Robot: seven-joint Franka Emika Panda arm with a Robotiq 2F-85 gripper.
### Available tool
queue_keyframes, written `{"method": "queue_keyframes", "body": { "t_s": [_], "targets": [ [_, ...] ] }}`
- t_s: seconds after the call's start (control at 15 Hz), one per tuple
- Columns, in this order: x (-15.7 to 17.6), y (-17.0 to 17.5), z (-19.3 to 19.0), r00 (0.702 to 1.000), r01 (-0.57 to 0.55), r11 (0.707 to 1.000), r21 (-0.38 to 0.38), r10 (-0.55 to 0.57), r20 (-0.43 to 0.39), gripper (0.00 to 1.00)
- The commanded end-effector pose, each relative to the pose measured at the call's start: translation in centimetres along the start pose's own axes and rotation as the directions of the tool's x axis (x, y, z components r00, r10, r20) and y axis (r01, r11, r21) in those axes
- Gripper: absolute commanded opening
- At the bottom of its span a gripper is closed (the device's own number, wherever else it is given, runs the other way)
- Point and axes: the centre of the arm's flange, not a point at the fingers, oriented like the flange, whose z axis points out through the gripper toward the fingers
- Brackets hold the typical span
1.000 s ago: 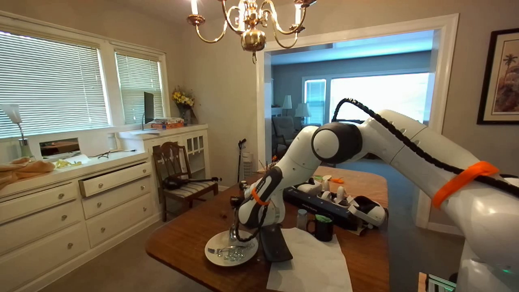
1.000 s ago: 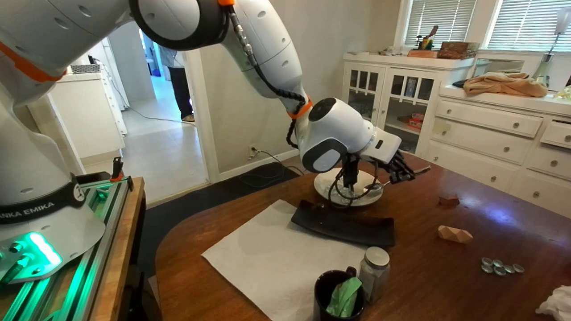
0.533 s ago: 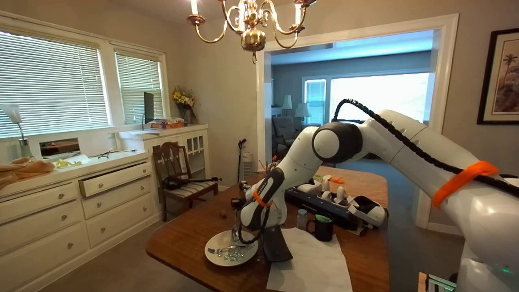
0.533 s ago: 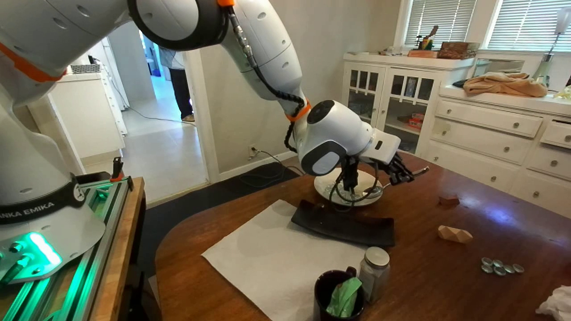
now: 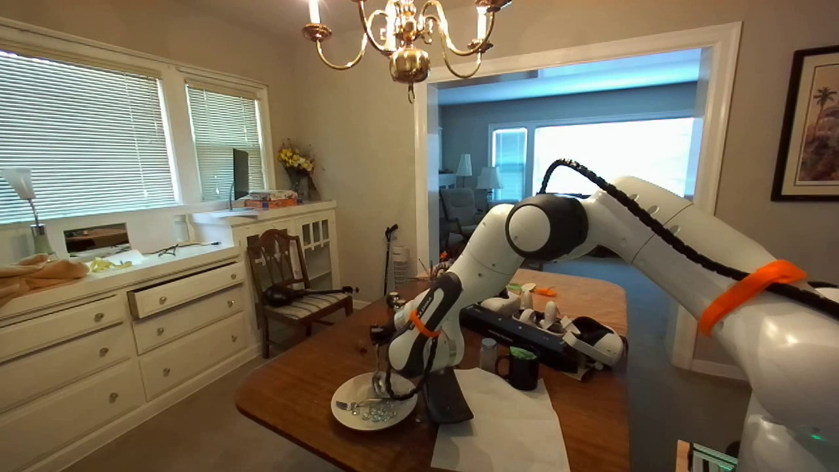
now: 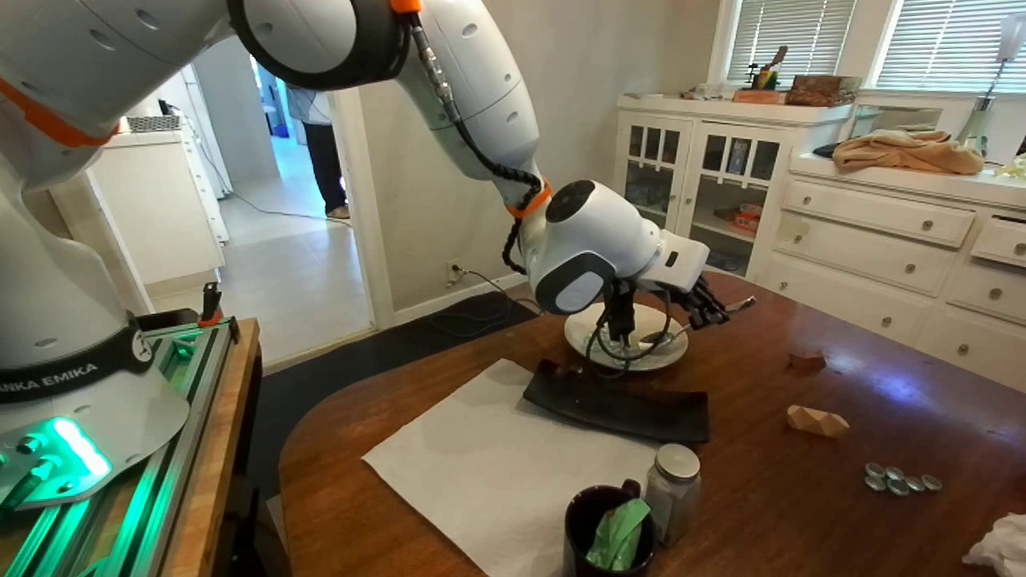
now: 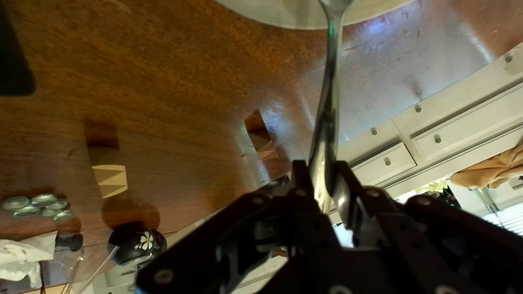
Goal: Use the spoon to remove the objects from the white plate
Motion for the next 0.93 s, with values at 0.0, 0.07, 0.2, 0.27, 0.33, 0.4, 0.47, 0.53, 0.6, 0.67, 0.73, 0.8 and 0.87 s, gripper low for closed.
{"method": "queue_keyframes", "body": {
  "t_s": [0.0, 0.07, 0.2, 0.27, 0.33, 0.4, 0.47, 0.53, 0.6, 0.67, 0.73, 0.8, 0.87],
  "targets": [
    [-0.6, 1.0, -1.9, 0.999, 0.032, 0.999, 0.002, -0.032, 0.038, 0.05],
    [-0.7, 1.3, -2.3, 0.998, 0.037, 0.999, -0.005, -0.037, 0.052, 0.05],
    [-0.3, 1.8, -3.2, 0.996, 0.048, 0.999, -0.019, -0.046, 0.077, 0.05],
    [0.1, 2.0, -3.8, 0.995, 0.051, 0.998, -0.030, -0.048, 0.088, 0.05],
    [0.5, 2.3, -4.4, 0.994, 0.062, 0.997, -0.040, -0.058, 0.090, 0.05],
    [0.8, 2.5, -4.9, 0.993, 0.074, 0.996, -0.051, -0.069, 0.095, 0.05],
    [1.2, 2.8, -5.4, 0.992, 0.088, 0.994, -0.068, -0.080, 0.102, 0.05],
    [1.6, 3.0, -5.8, 0.990, 0.102, 0.991, -0.083, -0.093, 0.105, 0.05],
    [2.0, 3.2, -6.1, 0.987, 0.122, 0.984, -0.128, -0.107, 0.118, 0.05],
    [2.2, 3.4, -6.4, 0.985, 0.133, 0.976, -0.174, -0.110, 0.135, 0.05],
    [2.6, 3.6, -6.4, 0.982, 0.143, 0.969, -0.200, -0.113, 0.152, 0.05],
    [2.9, 3.9, -6.4, 0.976, 0.153, 0.957, -0.246, -0.108, 0.187, 0.05],
    [3.3, 4.2, -6.6, 0.968, 0.165, 0.948, -0.271, -0.104, 0.227, 0.05]
  ]
}}
